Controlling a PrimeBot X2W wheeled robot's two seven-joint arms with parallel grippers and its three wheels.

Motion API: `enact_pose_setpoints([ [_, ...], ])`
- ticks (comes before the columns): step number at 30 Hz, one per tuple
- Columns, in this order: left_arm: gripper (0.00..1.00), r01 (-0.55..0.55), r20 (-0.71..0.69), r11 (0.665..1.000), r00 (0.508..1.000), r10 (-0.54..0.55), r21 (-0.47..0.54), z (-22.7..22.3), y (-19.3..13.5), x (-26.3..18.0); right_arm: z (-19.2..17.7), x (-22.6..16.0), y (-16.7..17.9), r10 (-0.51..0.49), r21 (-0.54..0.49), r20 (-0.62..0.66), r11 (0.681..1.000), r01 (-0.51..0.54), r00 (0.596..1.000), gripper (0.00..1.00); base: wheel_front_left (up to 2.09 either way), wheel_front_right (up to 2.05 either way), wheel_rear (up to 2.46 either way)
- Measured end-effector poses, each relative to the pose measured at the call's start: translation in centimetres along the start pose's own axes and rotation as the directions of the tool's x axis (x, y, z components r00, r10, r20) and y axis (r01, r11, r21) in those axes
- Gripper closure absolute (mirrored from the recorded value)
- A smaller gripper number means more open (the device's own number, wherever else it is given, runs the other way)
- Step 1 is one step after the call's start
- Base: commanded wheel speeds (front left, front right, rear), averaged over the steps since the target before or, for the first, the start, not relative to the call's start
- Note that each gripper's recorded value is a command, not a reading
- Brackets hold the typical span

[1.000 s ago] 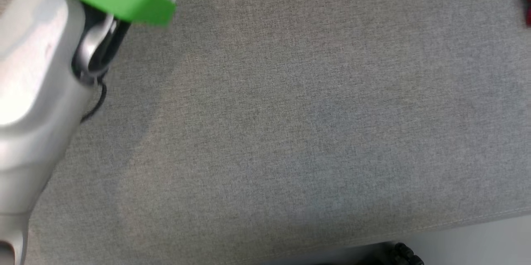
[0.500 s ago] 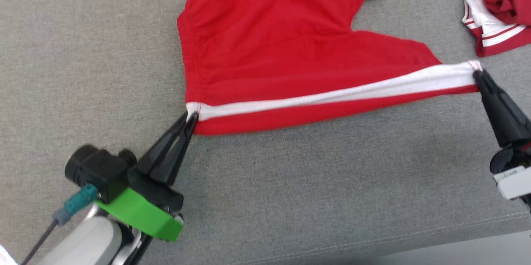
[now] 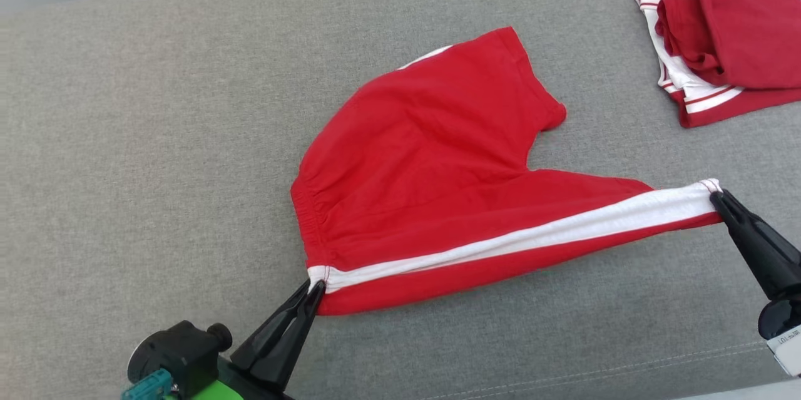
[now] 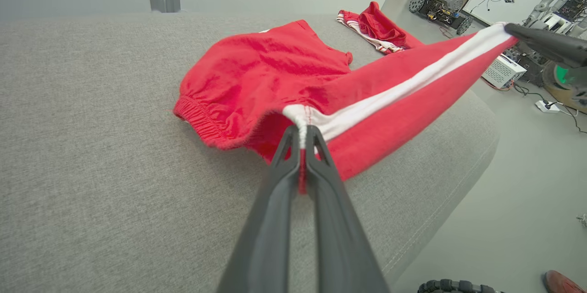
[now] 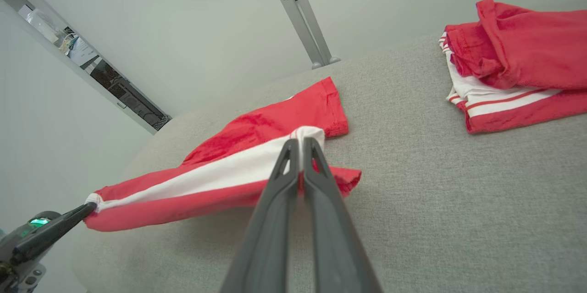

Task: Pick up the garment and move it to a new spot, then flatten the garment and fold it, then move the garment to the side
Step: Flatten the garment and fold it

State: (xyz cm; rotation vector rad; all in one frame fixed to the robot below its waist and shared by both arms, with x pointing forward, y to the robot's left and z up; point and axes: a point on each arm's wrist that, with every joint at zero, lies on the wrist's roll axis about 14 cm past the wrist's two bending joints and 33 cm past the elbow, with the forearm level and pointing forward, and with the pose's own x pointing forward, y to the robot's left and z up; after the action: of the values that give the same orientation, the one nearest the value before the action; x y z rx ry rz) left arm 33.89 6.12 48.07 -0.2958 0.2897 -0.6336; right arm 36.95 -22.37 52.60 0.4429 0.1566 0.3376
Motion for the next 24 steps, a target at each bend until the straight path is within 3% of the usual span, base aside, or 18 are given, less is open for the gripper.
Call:
enact_pose_setpoints([
  [5, 1.0, -0.044, 0.011, 0.992, 0.999, 0.045, -0.115, 0.1, 0.6, 0.4, 0.3, 1.7, -0.3, 0.013, -0.05, -0.016, 0.999, -0.014, 1.0, 1.0, 0.0, 0.0, 0.0],
  [10, 1.0, -0.06, -0.02, 0.973, 0.998, 0.057, -0.221, -0.1, 1.9, 2.7, 0.5, 5.8, -1.4, 0.01, -0.105, -0.052, 0.994, -0.016, 0.999, 1.0, 0.0, 0.0, 0.0],
  [24, 1.0, -0.152, -0.045, 0.946, 0.988, 0.145, -0.286, 1.2, 8.6, 7.0, -1.1, 18.6, -1.1, 0.063, -0.204, -0.239, 0.973, -0.113, 0.969, 1.0, 0.0, 0.0, 0.0],
])
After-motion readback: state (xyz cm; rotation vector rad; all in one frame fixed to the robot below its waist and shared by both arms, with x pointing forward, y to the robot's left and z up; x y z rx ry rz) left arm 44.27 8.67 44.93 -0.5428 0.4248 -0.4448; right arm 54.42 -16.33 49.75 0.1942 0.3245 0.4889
